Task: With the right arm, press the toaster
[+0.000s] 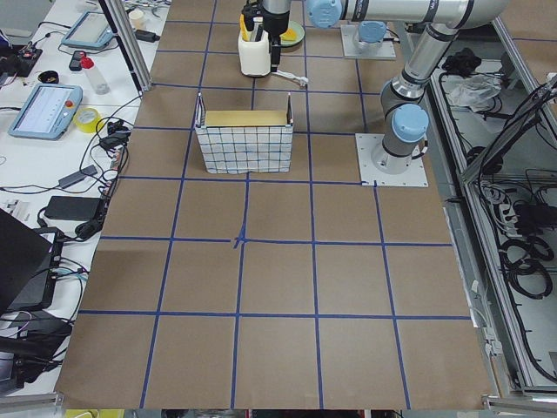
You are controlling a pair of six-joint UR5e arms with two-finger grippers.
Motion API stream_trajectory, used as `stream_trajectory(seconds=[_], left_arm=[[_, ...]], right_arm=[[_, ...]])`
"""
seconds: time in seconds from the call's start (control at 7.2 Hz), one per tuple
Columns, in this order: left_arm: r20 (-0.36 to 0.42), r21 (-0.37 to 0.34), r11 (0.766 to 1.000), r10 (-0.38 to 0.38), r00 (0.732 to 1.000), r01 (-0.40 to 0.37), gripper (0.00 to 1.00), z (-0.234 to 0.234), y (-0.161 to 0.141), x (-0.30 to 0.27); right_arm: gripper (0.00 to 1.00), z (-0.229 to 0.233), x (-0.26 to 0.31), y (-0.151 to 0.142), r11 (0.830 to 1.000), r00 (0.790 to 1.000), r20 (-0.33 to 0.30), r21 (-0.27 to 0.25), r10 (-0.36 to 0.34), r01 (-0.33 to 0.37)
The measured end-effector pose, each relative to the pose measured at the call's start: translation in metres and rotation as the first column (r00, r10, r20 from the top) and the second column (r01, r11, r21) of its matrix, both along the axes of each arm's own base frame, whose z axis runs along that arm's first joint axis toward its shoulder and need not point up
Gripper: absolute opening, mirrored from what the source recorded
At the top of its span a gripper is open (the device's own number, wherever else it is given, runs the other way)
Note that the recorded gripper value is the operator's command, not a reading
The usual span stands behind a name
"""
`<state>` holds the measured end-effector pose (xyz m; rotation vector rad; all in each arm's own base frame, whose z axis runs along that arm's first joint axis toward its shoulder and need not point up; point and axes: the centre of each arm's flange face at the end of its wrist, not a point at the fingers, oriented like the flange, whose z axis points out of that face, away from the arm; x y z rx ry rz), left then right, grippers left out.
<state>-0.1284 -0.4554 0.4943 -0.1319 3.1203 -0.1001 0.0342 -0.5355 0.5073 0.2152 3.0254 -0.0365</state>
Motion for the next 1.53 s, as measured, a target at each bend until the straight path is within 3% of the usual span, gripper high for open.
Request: stream_trajectory(seconds=[0.56, 0.83, 1.11, 1.25, 1.53], left_arm=[[0.0, 0.0, 1.0, 0.0, 1.0, 0.0, 1.0, 0.0, 0.0, 0.0], [0.0, 0.0, 1.0, 0.0, 1.0, 0.0, 1.0, 0.0, 0.0, 0.0], [0.001, 0.001, 1.0, 0.0, 1.0, 0.0, 1.0, 0.0, 0.0, 0.0], [0.001, 0.0, 1.0, 0.0, 1.0, 0.0, 1.0, 0.0, 0.0, 0.0], [0.001, 0.001, 1.0, 0.0, 1.0, 0.0, 1.0, 0.0, 0.0, 0.0]], right_arm=[[1.0, 0.003, 0.087, 0.008, 1.0, 0.999, -0.052, 0.004, -0.001, 0.002], [1.0, -0.002, 0.114, 0.008, 0.999, 0.998, -0.045, -0.011, 0.05, -0.051], [1.0, -0.01, 0.121, 0.005, 0.988, 0.989, -0.013, -0.023, 0.15, -0.15], [1.0, -0.01, 0.12, 0.006, 0.984, 0.984, -0.03, -0.022, 0.176, -0.176], [1.0, -0.003, 0.11, 0.011, 0.986, 0.978, -0.129, -0.01, 0.167, -0.169]])
